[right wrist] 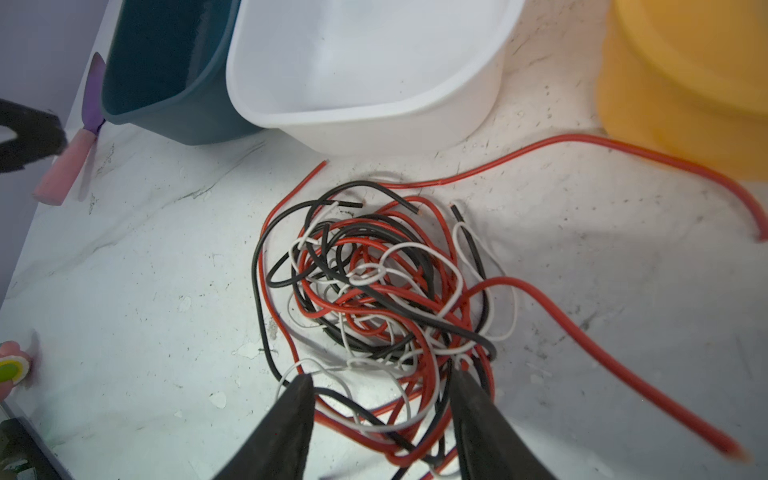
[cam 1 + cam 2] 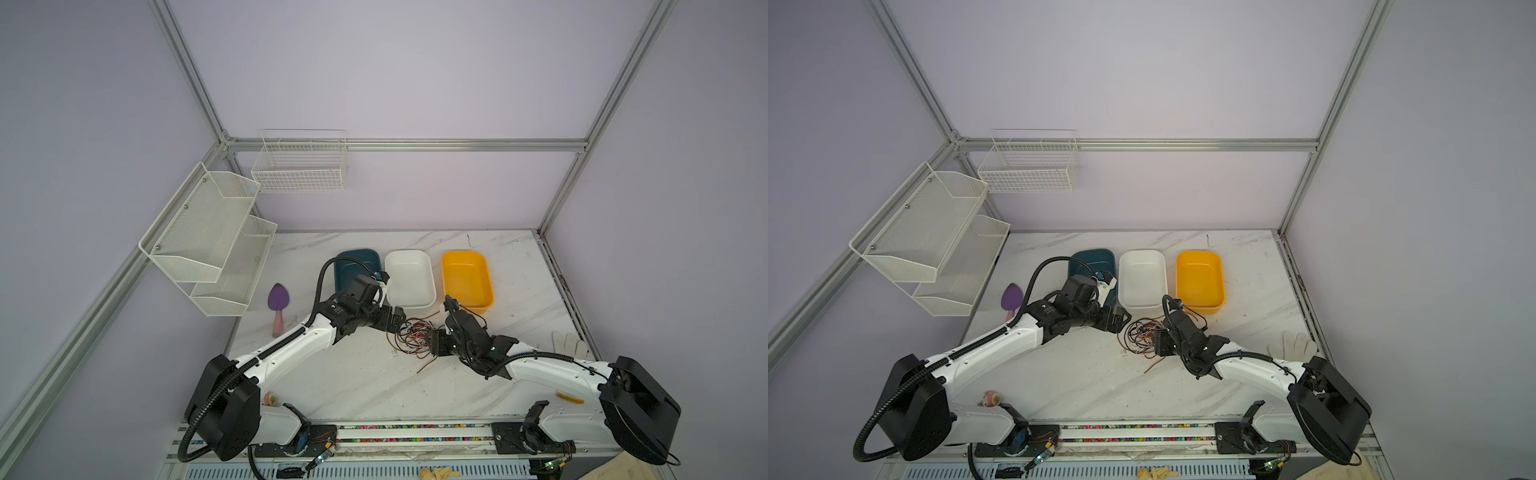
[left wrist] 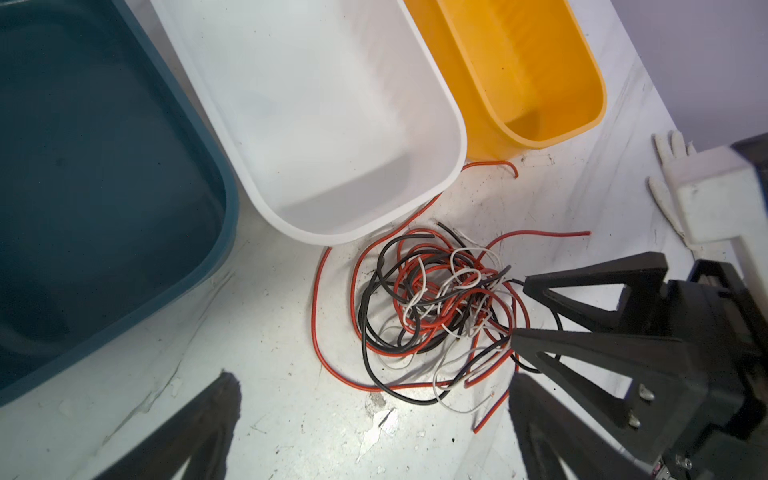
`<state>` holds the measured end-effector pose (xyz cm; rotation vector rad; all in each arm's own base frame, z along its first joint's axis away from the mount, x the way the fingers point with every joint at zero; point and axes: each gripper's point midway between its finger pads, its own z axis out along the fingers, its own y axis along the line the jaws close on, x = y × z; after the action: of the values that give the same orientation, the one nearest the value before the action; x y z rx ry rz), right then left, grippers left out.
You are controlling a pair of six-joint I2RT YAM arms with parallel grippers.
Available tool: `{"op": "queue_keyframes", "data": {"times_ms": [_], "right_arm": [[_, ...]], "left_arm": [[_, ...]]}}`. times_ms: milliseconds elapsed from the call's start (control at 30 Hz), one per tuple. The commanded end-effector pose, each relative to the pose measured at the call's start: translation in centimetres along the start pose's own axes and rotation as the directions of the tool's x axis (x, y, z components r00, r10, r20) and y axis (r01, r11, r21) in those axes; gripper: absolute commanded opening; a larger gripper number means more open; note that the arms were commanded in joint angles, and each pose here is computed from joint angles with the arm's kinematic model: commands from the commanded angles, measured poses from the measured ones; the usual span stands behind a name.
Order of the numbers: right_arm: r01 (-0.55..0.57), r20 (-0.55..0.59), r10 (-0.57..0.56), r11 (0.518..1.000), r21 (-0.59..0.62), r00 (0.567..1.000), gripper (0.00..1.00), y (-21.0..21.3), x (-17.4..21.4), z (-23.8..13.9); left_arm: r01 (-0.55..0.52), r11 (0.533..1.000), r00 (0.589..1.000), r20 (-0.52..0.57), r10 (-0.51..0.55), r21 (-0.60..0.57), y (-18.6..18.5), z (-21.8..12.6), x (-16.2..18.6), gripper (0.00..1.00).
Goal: Untangle the cables
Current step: 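Close the right gripper on the wire tangle while the left gripper hovers beside it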
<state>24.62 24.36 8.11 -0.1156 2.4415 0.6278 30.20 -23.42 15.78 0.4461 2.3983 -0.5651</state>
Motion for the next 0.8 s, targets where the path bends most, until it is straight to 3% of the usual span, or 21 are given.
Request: {"op": "queue_keyframes", "data": {"times_ms": [0,333,767], "right_arm": [[-0.026,-0.013,0.027,0.998,0.056,1.0,0.56,-1.3,0.9,0.5],[-0.026,-0.039,0.029,0.997,0.076,0.999,0.53,-1.4,1.7,1.9],[-0.014,-0.034,0.017,0.998,0.064,0.999,0.3,-0.7,1.5,2.2]], "left_arm": [[-0.064,0.997,0.99,0.127,0.058,0.043,-1.4,-2.1,-3.2,1.0],[-0.056,0.997,0.989,0.138,0.049,0.045,-1.6,-2.4,-3.3,1.0],[-0.043,0.999,0.994,0.1,0.04,0.03,-1.6,-1.9,-2.7,1.0]]}}
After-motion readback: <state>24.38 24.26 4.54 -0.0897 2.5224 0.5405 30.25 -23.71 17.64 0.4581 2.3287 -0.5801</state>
